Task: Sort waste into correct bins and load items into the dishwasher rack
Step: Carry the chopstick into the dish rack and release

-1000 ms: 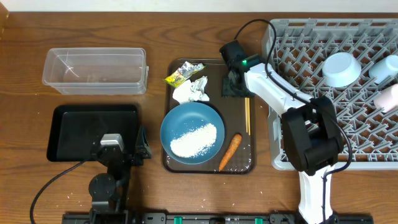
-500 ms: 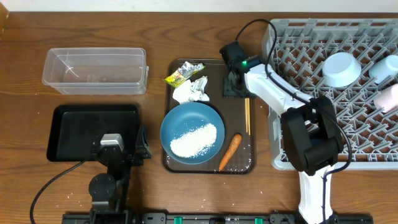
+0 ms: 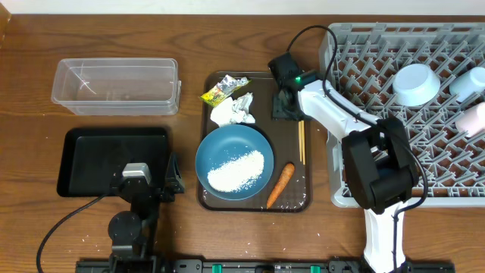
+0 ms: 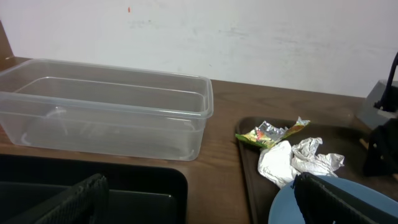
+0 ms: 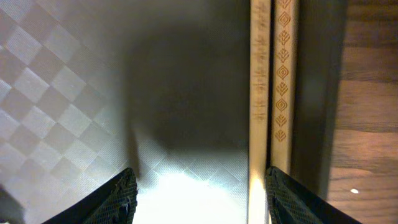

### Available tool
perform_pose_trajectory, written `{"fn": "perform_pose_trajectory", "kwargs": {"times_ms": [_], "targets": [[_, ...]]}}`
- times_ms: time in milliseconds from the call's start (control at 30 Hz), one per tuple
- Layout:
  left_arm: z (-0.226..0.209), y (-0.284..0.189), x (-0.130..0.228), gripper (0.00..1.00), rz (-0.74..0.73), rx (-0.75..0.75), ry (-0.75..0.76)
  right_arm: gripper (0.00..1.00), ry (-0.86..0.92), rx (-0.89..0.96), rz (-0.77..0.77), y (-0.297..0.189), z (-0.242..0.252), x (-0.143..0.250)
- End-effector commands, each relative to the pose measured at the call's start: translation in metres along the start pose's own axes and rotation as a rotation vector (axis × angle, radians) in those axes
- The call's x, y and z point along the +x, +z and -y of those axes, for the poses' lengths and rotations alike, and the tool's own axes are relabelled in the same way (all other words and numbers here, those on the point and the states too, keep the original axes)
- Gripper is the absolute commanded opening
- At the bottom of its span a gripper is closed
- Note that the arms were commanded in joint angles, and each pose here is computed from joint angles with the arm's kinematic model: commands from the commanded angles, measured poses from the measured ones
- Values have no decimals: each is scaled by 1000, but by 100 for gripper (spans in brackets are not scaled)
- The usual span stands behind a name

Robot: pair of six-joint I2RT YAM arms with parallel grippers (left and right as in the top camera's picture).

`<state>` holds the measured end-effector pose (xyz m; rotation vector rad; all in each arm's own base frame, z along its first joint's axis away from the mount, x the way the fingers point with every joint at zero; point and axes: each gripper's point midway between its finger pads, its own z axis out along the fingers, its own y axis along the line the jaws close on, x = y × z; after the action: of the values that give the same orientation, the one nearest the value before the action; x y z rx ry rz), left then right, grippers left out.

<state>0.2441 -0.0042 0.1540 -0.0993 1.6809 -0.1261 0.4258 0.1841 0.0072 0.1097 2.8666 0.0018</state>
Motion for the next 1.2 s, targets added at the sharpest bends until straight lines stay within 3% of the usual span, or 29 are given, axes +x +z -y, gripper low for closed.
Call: {"fn": "perform_pose_trajectory", "kwargs": {"times_ms": [0,133,200,333,367,533,700,933,1167], "targets": [[-1,2,16,97,-38,3,11,64,16,4,-14,6,5,8],[-1,2,16,97,-38,3,11,63,14,-12,-26,9,2,12],[-1,2,16,97,-38,3,11,56,15,-25,-32,9,0,13],[-1,2,16,97,-38,3,11,5,19,-45,-34,5,-3,10],[-1,2,16,97,-38,3,11,1,22,-44,-34,2,-3,8],[-1,2,16,97,-38,3,11,1,-7,-56,5,-33,-4,-16],[-1,2,16,97,-38,3,11,1,-25,-102,124,-107,0,-60],[-1,2,16,97,-38,3,11,1,-102,85,420,-209,78,-122],[-1,2,16,97,-38,3,11,1,-135,104,367,-193,127,-127]]}}
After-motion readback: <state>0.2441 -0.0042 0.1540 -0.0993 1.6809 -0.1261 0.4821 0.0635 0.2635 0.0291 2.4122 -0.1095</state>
